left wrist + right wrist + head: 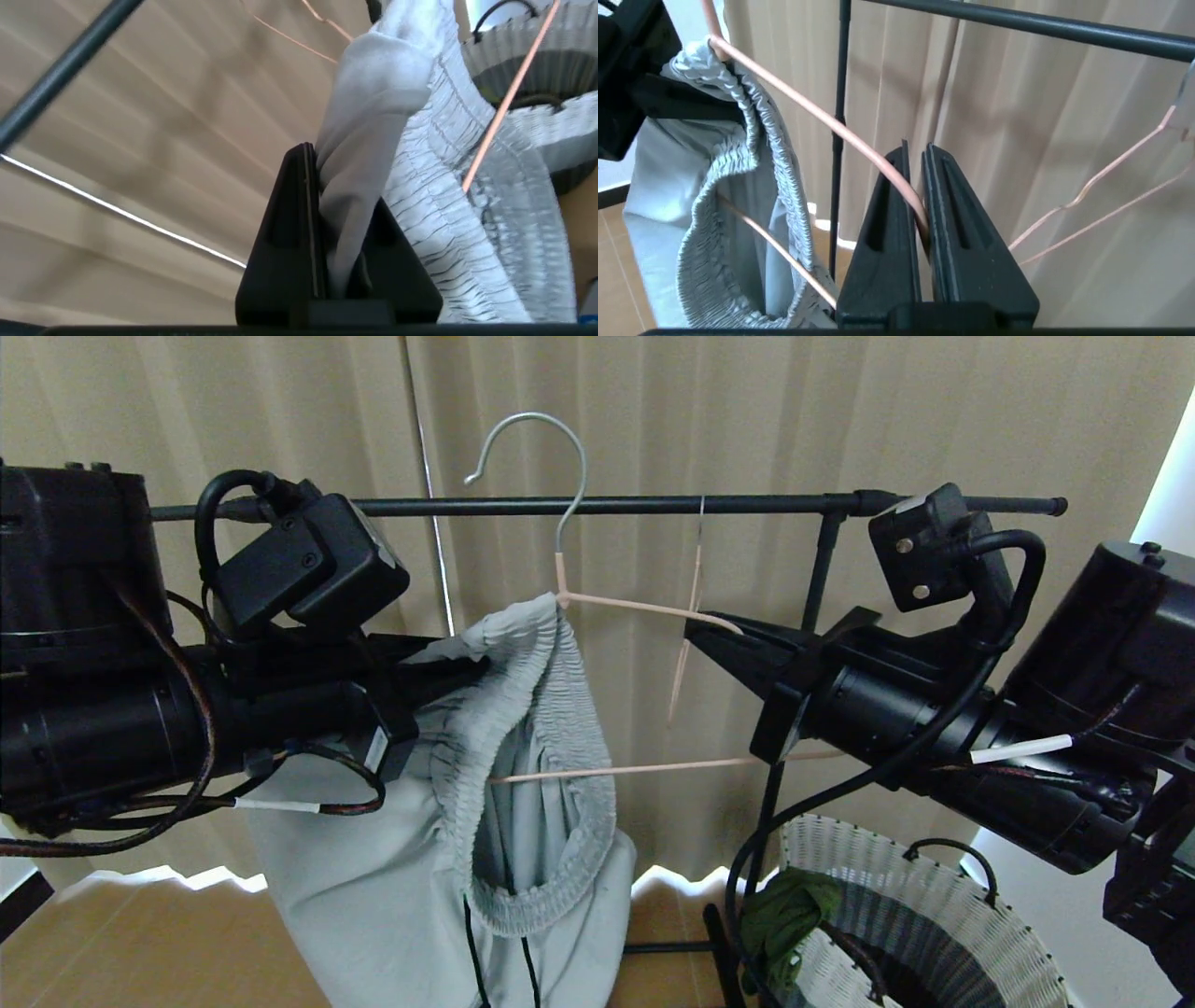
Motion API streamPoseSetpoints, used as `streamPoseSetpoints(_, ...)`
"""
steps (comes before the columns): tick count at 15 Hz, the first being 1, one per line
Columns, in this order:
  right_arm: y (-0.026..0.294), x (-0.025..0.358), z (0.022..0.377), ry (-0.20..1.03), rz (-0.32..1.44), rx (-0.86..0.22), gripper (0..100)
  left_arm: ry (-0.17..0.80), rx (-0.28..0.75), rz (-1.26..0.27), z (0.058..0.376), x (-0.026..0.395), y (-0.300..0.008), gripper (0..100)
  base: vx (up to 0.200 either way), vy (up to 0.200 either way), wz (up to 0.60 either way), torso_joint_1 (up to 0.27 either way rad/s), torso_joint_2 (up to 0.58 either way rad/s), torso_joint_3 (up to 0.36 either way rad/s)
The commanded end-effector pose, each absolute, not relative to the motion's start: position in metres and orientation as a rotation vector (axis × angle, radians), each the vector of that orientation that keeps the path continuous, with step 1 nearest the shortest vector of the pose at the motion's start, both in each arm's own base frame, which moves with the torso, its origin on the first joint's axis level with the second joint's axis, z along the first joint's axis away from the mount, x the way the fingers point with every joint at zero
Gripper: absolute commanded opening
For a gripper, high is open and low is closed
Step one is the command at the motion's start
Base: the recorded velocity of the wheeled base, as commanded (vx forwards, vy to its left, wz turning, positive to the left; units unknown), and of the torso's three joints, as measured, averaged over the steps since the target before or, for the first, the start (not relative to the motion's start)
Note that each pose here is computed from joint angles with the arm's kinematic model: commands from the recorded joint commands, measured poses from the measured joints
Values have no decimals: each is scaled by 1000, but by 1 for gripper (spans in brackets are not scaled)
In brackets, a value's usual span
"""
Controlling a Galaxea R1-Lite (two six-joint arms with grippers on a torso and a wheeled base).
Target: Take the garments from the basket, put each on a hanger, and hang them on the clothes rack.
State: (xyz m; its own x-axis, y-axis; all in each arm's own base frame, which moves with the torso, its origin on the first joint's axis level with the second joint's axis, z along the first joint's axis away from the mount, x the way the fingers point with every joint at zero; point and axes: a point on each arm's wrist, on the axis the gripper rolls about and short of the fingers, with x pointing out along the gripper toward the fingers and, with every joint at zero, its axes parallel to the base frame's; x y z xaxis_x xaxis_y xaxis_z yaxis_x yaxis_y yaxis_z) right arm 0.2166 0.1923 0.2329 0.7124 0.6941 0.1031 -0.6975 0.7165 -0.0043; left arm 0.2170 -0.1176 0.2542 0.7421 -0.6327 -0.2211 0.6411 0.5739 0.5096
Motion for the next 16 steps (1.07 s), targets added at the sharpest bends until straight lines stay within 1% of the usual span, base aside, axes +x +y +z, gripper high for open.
streamPoseSetpoints(1, 192, 217, 232, -97, 771, 36, 100, 19, 589, -741, 255, 217, -117, 0, 0, 0, 0, 0, 0, 0)
streamPoseSetpoints(3, 192, 218, 232, -99, 763, 35, 100, 26, 581, -721, 255, 218, -116, 0, 0, 0, 0, 0, 0, 0)
streamPoseSetpoints(5, 181, 225, 234, -110, 718, 32, 100, 61, 580, -622, 254, 220, -112, 0, 0, 0, 0, 0, 0, 0)
streamPoseSetpoints(7, 164, 241, 235, -115, 638, 21, 100, 81, 536, -572, 256, 218, -107, 0, 0, 0, 0, 0, 0, 0)
streamPoseSetpoints(10, 143, 261, 227, -90, 544, 6, 100, 93, 457, -570, 254, 201, -98, 0, 0, 0, 0, 0, 0, 0)
streamPoseSetpoints(13, 141, 259, 224, -76, 541, 0, 100, 79, 423, -533, 261, 196, -91, 0, 0, 0, 0, 0, 0, 0)
streamPoseSetpoints(15, 147, 255, 223, -73, 565, 0, 100, 83, 383, -492, 264, 192, -86, 0, 0, 0, 0, 0, 0, 0)
streamPoseSetpoints(16, 151, 253, 225, -80, 582, 2, 100, 105, 365, -411, 263, 193, -84, 0, 0, 0, 0, 0, 0, 0)
